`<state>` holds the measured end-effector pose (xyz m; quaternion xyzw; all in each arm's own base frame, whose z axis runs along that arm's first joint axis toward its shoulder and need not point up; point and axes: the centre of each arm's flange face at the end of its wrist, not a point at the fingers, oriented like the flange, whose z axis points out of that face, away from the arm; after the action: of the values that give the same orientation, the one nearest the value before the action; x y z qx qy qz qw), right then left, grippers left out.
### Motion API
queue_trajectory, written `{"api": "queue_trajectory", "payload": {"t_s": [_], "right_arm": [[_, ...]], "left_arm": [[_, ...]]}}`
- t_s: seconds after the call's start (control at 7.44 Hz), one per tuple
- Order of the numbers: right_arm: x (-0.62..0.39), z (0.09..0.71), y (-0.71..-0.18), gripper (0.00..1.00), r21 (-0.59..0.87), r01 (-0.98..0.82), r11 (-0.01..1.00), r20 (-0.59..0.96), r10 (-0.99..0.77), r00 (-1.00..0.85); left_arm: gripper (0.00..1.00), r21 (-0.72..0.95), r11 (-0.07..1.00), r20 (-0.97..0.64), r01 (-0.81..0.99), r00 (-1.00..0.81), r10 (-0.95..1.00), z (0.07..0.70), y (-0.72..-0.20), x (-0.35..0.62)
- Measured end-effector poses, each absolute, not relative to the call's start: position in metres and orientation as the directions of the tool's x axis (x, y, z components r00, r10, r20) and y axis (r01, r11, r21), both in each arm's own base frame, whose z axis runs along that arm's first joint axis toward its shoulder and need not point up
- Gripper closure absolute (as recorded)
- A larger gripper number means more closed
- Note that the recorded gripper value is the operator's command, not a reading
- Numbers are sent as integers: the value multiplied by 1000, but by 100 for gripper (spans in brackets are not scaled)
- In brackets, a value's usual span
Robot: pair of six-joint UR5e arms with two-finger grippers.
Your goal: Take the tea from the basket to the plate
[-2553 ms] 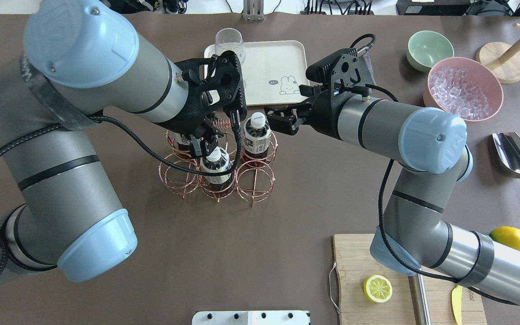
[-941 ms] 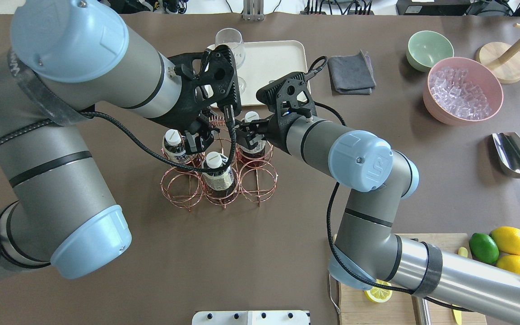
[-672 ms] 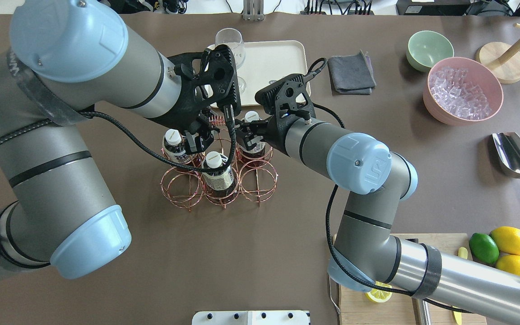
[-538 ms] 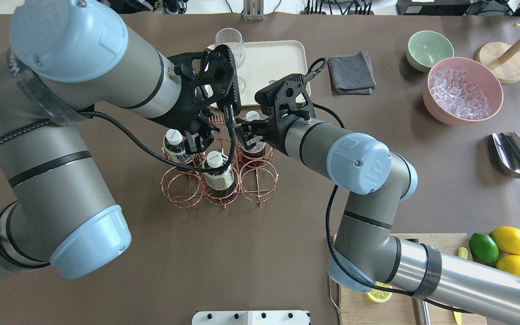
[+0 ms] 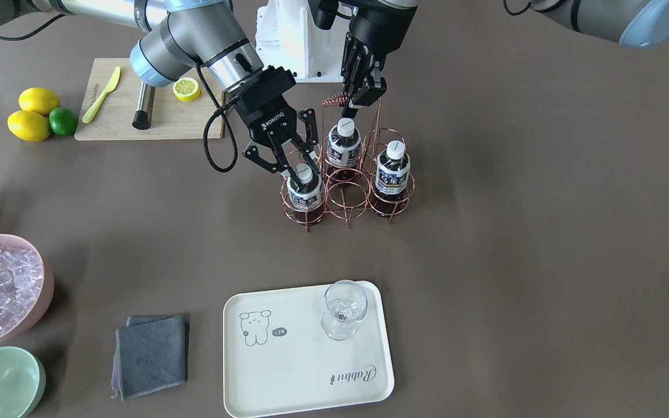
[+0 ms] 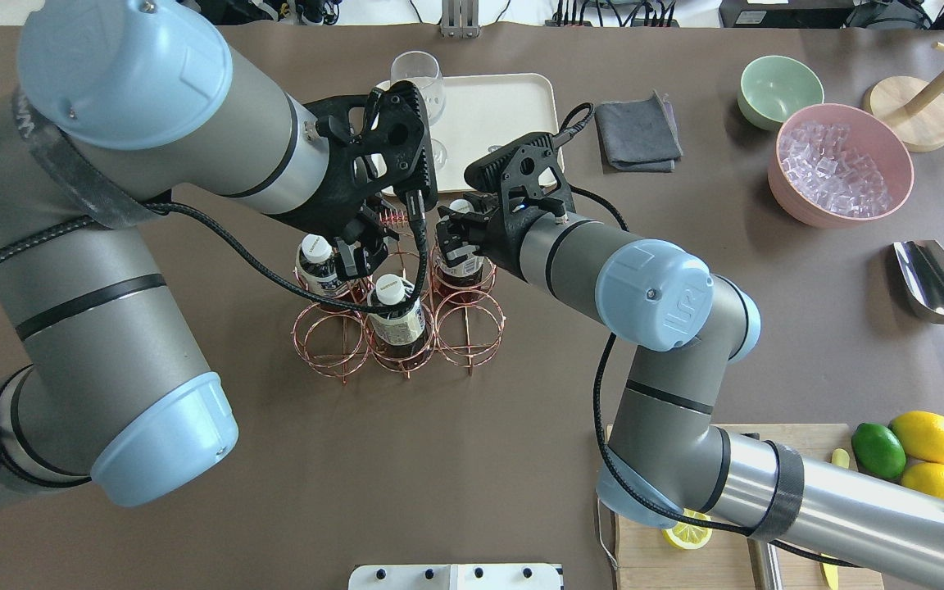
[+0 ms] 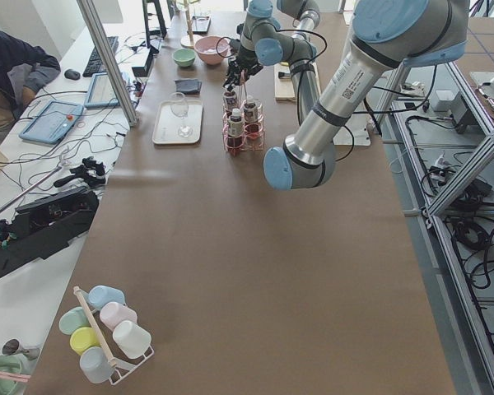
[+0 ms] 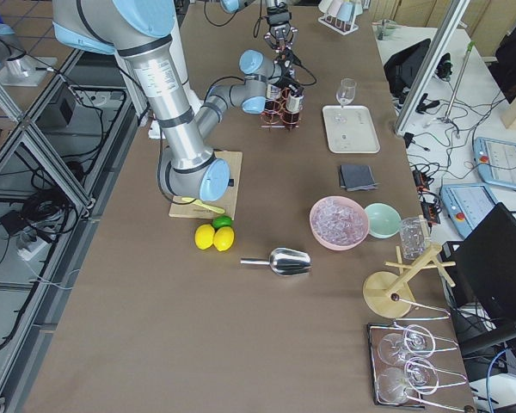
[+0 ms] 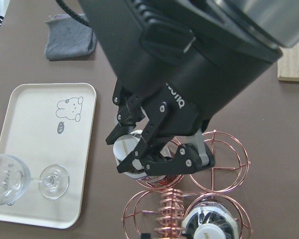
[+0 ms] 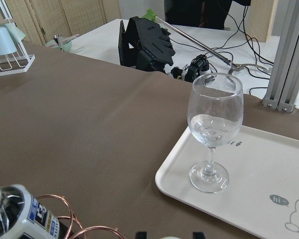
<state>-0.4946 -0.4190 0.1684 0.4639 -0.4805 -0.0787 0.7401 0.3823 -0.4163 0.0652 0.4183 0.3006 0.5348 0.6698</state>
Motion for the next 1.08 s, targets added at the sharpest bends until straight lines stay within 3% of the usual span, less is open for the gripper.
{"api": "queue_trajectory", "payload": {"t_s": [1.08], "right_arm": [[-388,103,-436,100,735,-311,602,668,-565,485]], "left_arm": [[100,883,77,45,-463,246,968,65,-416,381]]}}
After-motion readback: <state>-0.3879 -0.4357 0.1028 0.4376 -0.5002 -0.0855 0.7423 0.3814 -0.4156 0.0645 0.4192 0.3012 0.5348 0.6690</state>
